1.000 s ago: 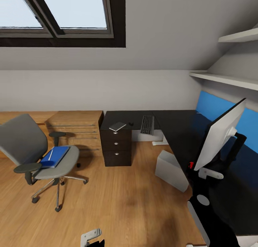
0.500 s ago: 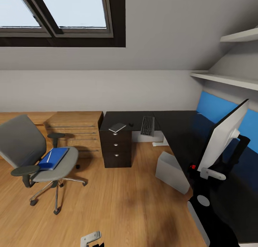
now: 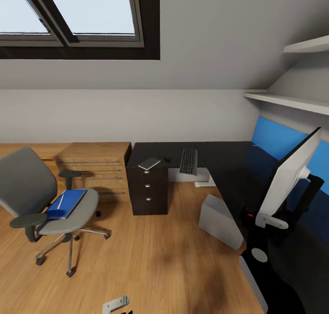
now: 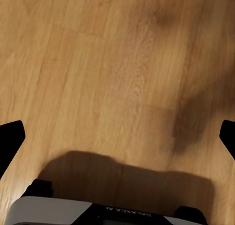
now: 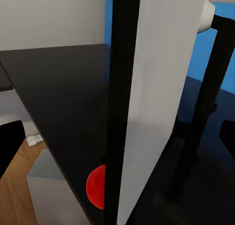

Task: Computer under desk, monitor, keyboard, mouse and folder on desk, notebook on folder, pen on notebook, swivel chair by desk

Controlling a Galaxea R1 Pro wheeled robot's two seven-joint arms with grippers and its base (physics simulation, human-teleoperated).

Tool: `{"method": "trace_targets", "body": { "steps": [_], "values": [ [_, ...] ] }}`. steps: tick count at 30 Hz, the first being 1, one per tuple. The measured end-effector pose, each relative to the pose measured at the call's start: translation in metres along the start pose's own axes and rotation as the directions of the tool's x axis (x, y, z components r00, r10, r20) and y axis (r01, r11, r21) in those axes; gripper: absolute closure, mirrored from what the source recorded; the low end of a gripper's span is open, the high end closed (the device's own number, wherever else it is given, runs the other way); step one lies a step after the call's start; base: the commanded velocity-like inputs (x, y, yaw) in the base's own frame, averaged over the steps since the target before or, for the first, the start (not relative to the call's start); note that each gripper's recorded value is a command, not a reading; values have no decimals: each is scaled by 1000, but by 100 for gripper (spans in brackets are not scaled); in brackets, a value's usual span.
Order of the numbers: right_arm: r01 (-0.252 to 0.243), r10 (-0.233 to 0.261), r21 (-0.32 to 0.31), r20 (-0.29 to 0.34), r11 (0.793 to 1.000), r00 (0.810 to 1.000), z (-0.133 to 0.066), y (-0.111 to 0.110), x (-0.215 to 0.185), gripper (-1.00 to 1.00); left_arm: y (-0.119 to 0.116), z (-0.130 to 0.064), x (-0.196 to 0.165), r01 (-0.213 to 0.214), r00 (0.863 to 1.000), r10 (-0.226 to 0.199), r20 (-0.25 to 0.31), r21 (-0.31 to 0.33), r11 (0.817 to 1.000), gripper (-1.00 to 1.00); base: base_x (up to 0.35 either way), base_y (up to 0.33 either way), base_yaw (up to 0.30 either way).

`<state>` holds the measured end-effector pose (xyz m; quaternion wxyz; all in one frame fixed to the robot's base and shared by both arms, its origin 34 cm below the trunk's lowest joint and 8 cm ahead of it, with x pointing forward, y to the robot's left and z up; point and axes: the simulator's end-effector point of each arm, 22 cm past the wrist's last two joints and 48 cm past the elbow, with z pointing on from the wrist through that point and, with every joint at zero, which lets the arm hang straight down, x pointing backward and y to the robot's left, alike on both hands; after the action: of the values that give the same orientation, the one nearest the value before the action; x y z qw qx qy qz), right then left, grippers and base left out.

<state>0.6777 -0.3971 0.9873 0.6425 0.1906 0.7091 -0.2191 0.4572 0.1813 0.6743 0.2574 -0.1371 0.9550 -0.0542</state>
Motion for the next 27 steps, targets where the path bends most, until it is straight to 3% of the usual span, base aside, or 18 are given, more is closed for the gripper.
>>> {"method": "trace_targets", "body": {
  "steps": [14, 27],
  "values": [
    [0, 0, 2, 2, 1000, 1000, 1, -1, -1, -100, 0, 0, 0, 1, 1000, -1, 2, 0, 1000, -100, 2, 0, -178],
    [-1, 1, 1, 2, 1000, 1000, 0, -1, -1, -100, 0, 0, -1, 0, 1000, 0, 3, 0, 1000, -100, 76, 28, -25]
  ]
}}
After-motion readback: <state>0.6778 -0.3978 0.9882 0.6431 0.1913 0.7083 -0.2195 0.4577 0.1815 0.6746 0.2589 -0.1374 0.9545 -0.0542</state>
